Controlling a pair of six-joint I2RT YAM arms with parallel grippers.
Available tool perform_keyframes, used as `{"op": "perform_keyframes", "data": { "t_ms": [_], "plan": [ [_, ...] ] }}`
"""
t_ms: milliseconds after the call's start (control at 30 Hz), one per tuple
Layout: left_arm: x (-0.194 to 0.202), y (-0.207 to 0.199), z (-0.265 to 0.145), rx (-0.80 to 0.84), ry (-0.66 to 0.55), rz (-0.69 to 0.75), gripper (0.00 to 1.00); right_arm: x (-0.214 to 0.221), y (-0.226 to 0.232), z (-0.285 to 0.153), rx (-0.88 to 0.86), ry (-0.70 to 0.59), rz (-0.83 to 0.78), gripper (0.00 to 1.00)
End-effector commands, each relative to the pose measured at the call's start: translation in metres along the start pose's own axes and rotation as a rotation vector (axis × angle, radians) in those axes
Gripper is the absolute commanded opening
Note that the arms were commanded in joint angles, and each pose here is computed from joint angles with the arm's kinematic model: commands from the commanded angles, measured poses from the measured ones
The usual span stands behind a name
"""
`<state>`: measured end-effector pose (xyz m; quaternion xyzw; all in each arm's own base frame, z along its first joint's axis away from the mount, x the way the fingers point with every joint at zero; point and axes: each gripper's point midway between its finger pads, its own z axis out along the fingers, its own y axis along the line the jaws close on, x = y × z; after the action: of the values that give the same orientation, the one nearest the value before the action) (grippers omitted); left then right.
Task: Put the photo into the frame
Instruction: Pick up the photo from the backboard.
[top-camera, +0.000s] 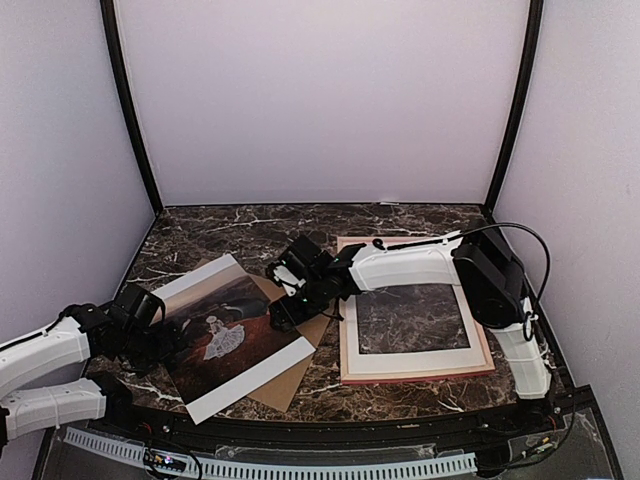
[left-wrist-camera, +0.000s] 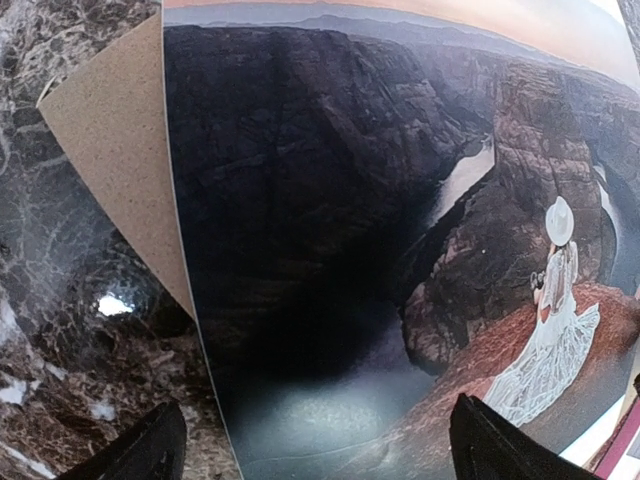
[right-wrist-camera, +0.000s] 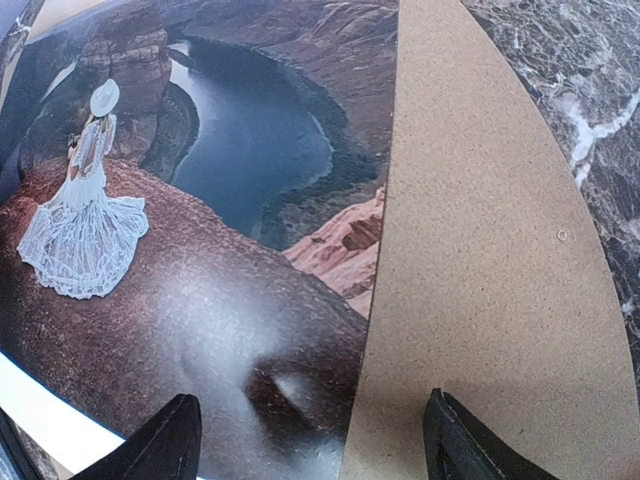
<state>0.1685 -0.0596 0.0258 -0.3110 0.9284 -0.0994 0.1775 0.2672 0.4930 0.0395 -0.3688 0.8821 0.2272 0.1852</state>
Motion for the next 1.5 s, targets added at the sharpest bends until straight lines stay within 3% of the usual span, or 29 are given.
{"op": "perform_keyframes", "data": {
  "t_ms": [0,200,700,1100,1233,1467],
  "plan": [
    [0.01,-0.001,0.005,0.02,0.048,-0.003,0.93,0.017,-0.002,0.017,-0.014,0.042,0.01,0.76],
    [0.023,-0.012,0.01,0.11,0.111,-0.026,0.88,0.025,-0.003,0.021,-0.016,0.062,0.03,0.72],
    [0.009,-0.054,-0.025,0.38,0.05,-0.072,0.77,0.041,-0.009,0.02,-0.005,0.091,0.06,0.68],
    [-0.006,-0.075,-0.045,0.422,0.004,0.0,0.69,0.045,-0.009,0.02,-0.002,0.097,0.064,0.67],
    [-0.011,-0.078,-0.047,0.416,-0.016,0.024,0.57,0.045,-0.009,0.017,-0.001,0.097,0.064,0.67],
    [-0.018,-0.088,-0.049,0.406,-0.028,0.077,0.24,0.04,-0.007,0.012,-0.008,0.078,0.057,0.69]
  ]
}}
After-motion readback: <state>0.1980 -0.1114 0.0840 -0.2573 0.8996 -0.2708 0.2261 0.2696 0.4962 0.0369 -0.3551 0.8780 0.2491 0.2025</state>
